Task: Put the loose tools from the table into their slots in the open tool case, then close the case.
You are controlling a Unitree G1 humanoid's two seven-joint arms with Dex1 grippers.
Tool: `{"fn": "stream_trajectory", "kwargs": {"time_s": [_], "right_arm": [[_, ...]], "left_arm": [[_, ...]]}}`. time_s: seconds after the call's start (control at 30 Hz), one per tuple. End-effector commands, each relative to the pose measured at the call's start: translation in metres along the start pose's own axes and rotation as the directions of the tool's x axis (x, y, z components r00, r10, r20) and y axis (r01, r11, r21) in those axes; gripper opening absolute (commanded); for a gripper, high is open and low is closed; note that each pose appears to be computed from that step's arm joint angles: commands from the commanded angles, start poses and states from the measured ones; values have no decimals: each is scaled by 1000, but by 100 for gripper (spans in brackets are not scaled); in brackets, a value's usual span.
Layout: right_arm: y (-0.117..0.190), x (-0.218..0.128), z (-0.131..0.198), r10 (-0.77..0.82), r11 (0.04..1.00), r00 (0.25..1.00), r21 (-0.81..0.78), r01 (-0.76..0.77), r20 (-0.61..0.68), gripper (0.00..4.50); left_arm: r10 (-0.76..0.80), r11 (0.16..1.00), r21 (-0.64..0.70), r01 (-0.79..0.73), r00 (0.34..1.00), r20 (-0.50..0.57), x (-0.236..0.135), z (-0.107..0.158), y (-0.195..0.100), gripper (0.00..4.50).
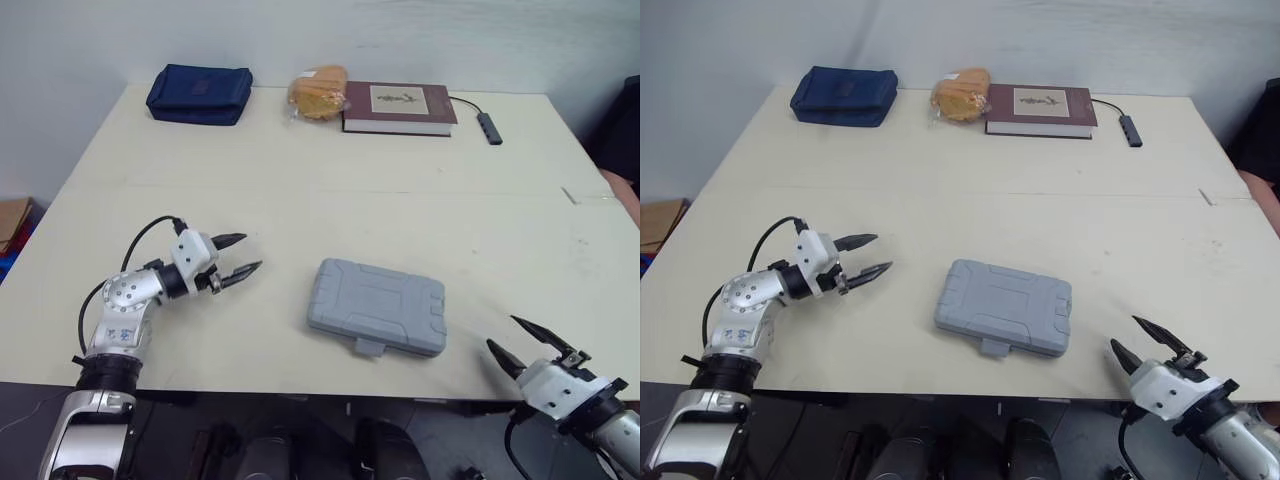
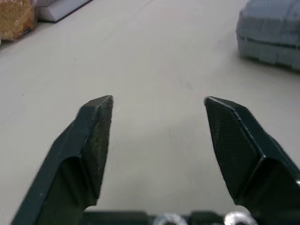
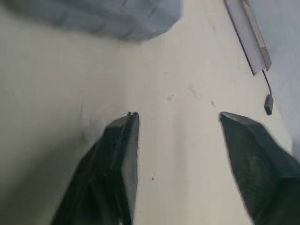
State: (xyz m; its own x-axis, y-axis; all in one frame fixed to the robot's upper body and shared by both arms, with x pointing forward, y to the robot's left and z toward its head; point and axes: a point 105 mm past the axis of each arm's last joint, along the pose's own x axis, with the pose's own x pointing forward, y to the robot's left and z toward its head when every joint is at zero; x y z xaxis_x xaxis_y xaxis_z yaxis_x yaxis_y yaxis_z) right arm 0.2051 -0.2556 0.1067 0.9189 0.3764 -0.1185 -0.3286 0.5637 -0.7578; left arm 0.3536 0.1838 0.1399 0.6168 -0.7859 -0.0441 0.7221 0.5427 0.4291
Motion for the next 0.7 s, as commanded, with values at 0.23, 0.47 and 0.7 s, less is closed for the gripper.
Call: {"fn": "stream_trajectory", "kwargs": {"time_s": [0.23,0.47,0.7], "right_arm": [[44,-10,34,291,848,954,440,-295,78,0],[78,-5,38,428,809,902,418,-413,62,0],[82,13,19,422,824,907,420,-380,-7,0]], "left_arm": [[-160,986,-32,162,985,64,62,29,-11,3],[-303,952,-20,304,951,54,109,43,-31,3],[-448,893,-43,447,894,-17,135,38,-55,3]]}}
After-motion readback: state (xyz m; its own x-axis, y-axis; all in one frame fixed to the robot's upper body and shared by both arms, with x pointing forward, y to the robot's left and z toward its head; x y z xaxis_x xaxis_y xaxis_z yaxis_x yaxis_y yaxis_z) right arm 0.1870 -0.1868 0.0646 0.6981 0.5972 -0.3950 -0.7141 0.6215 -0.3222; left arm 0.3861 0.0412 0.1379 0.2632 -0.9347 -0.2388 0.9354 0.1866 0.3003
